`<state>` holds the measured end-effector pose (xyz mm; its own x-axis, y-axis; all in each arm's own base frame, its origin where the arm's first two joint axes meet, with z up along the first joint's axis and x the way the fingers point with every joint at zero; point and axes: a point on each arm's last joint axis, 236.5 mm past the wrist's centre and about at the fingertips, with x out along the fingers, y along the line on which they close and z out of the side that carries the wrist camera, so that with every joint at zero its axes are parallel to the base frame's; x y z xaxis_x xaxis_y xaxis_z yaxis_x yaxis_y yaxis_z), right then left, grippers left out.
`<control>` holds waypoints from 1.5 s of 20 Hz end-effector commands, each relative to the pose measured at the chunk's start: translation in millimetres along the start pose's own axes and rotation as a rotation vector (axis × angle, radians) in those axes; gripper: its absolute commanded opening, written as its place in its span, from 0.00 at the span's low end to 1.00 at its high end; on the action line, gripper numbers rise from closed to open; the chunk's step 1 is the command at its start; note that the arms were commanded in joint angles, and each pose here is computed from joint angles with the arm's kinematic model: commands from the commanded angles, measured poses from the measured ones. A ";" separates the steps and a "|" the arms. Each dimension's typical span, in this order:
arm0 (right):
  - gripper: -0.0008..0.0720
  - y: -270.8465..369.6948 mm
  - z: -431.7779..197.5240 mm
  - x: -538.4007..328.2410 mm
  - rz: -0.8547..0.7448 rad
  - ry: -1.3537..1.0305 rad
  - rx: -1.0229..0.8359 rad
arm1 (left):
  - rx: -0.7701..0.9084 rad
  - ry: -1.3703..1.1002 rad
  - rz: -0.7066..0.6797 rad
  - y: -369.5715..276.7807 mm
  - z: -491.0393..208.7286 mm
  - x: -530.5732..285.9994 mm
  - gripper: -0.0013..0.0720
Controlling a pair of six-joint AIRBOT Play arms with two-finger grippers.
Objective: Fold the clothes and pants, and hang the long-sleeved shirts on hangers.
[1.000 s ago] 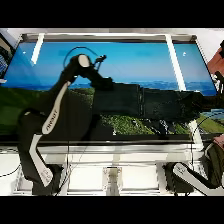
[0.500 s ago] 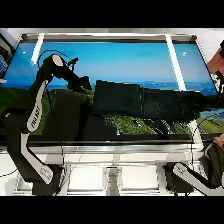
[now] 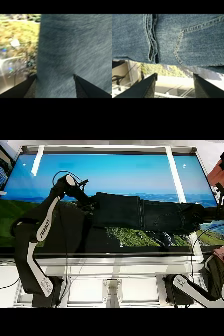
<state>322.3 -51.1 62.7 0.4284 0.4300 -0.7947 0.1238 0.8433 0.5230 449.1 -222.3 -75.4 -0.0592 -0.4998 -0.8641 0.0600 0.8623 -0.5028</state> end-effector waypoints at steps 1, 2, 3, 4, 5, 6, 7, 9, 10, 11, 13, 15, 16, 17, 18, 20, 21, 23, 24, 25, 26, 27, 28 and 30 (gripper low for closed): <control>0.69 0.2 0.0 0.3 0.000 0.000 -0.001 | 0.002 0.021 -0.023 -11.7 -4.0 17.3 0.74; 0.69 0.2 0.0 0.3 0.000 0.000 -0.001 | 0.003 0.029 -0.022 -12.0 -5.6 19.3 0.62; 0.69 0.2 0.1 0.2 0.000 0.000 -0.003 | 0.006 0.030 -0.022 -12.7 -6.0 19.7 0.36; 0.69 0.2 0.0 0.3 0.000 0.000 -0.003 | 0.006 0.031 -0.023 -13.1 -6.5 19.2 0.07; 0.69 0.2 0.1 0.2 0.000 0.000 -0.003 | 0.005 0.042 -0.022 -11.9 -8.9 18.3 0.05; 0.69 0.1 0.0 0.2 -0.001 0.000 -0.004 | 0.000 0.061 -0.022 -7.5 -12.5 15.3 0.05; 0.69 -0.5 -0.2 0.2 -0.002 0.001 -0.003 | 0.000 0.087 -0.023 -1.8 -17.8 9.5 0.05; 0.69 -3.2 -1.0 0.1 -0.014 0.004 -0.006 | 0.000 0.133 -0.013 16.9 -29.5 -16.9 0.05; 0.69 -6.0 -1.2 0.2 -0.026 0.005 -0.008 | -0.007 0.144 0.030 34.8 -35.3 -38.4 0.05; 0.69 -8.9 -0.5 0.0 -0.038 0.002 -0.009 | -0.015 0.144 0.112 58.7 -41.8 -65.1 0.05; 0.69 -13.2 1.8 -0.2 -0.056 -0.007 -0.012 | -0.038 0.118 0.295 101.5 -55.3 -123.0 0.05; 0.69 -14.8 6.0 -0.4 -0.064 -0.024 -0.013 | -0.063 0.051 0.426 124.0 -66.3 -178.1 0.05; 0.69 -15.5 7.4 -0.5 -0.067 -0.030 -0.013 | -0.056 0.010 0.457 125.8 -69.2 -199.6 0.05; 0.69 -16.3 9.2 -0.6 -0.070 -0.038 -0.013 | -0.045 -0.022 0.475 124.0 -70.9 -215.3 0.05; 0.69 -16.6 10.0 -0.6 -0.072 -0.042 -0.013 | -0.023 -0.042 0.488 119.3 -72.5 -229.0 0.05; 0.69 -16.9 9.9 -0.6 -0.072 -0.041 -0.013 | -0.009 -0.063 0.503 107.3 -74.3 -248.8 0.05; 0.69 -17.1 10.3 -0.6 -0.074 -0.043 -0.013 | 0.009 -0.081 0.505 98.2 -71.8 -255.3 0.05; 0.69 -19.2 14.1 -1.0 -0.083 -0.059 -0.014 | 0.074 -0.138 0.507 70.0 -62.6 -267.5 0.05; 0.69 -19.8 15.7 -1.2 -0.085 -0.065 -0.015 | 0.117 -0.171 0.504 52.1 -57.6 -271.8 0.05; 0.69 -19.9 15.6 -1.1 -0.085 -0.065 -0.014 | 0.169 -0.209 0.501 31.1 -52.0 -275.4 0.05; 0.69 -19.9 15.7 -1.1 -0.086 -0.066 -0.014 | 0.218 -0.236 0.495 11.6 -48.1 -274.9 0.05; 0.69 -20.1 15.7 -1.1 -0.086 -0.066 -0.014 | 0.269 -0.247 0.488 -7.4 -46.3 -268.3 0.05; 0.69 -20.2 16.1 -1.1 -0.086 -0.067 -0.014 | 0.310 -0.235 0.482 -22.5 -47.5 -257.6 0.05; 0.69 -20.9 17.8 -1.2 -0.090 -0.075 -0.014 | 0.395 -0.206 0.468 -52.2 -47.8 -229.4 0.05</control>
<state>333.4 -73.7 58.2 0.4752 0.3342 -0.8139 0.1506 0.8805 0.4495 414.8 -102.2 146.5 0.2263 -0.0841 -0.9704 0.2992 0.9541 -0.0129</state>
